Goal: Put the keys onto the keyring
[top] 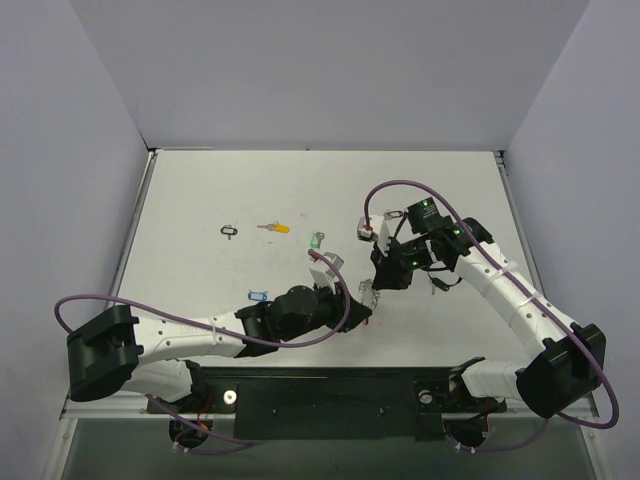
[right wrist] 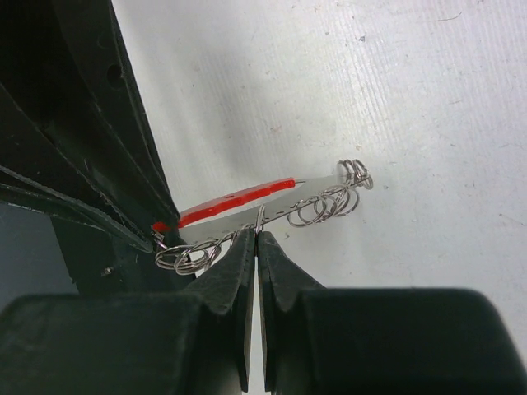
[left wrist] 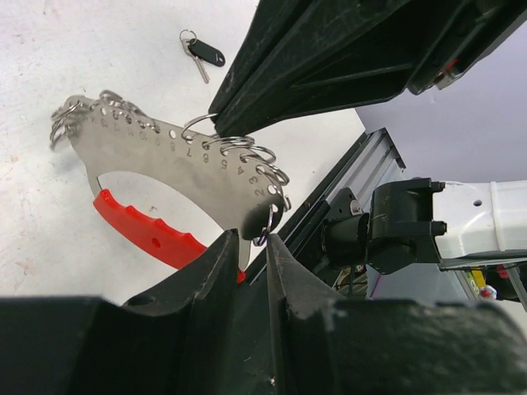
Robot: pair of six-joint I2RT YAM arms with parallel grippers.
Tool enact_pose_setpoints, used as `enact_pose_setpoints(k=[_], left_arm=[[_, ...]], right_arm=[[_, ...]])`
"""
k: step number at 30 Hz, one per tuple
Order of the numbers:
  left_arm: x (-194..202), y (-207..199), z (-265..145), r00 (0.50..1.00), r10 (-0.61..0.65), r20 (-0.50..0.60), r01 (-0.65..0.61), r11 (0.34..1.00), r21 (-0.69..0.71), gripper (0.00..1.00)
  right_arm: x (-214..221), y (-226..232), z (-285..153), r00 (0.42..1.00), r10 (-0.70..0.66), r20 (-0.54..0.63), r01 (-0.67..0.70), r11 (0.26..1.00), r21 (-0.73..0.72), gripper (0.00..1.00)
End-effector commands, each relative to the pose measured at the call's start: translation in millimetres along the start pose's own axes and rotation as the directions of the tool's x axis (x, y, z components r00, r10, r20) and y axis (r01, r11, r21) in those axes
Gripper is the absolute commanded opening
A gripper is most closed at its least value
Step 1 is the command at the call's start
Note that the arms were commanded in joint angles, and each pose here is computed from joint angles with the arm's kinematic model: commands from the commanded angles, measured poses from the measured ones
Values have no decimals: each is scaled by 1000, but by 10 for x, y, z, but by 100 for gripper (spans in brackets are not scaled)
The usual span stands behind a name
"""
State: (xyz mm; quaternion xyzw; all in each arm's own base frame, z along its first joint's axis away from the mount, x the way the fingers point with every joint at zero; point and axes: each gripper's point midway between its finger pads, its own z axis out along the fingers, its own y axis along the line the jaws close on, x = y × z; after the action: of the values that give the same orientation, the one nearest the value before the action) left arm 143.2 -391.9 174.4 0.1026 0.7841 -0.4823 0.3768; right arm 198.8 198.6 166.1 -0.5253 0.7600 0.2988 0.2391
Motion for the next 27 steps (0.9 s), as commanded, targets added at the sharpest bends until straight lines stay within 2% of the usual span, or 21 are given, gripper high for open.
enact_pose_setpoints(k=[1,4,8,12,16,21,27], left_arm=[[-177,-205,45,999,9,42,-10,999,39,25],[-168,-214,43,999,7,36,-9,999,45,18],[-158,-244,36,1000,6,30,-8,997,73,0],[-221,-277,-4,997,-54,49,47,992,118,0],[-303,-194,-106,977,-204,69,190,967,169,0],[-476,-83,-231,900,-429,80,402,885,233,0],[-544,-37,-285,811,-584,14,558,782,277,0]], right_arm=[[-1,52,31,1000,26,8,-26,999,-44,0],[16,54,40,1000,29,4,-29,999,-47,0],[19,56,43,1000,30,2,-30,998,-50,0],[25,53,49,1000,27,-1,-27,998,-52,0],[39,55,56,1000,23,-4,-23,998,-56,0],[61,59,99,999,31,-17,-32,997,-72,0],[33,68,128,999,28,-26,-30,997,-74,0]])
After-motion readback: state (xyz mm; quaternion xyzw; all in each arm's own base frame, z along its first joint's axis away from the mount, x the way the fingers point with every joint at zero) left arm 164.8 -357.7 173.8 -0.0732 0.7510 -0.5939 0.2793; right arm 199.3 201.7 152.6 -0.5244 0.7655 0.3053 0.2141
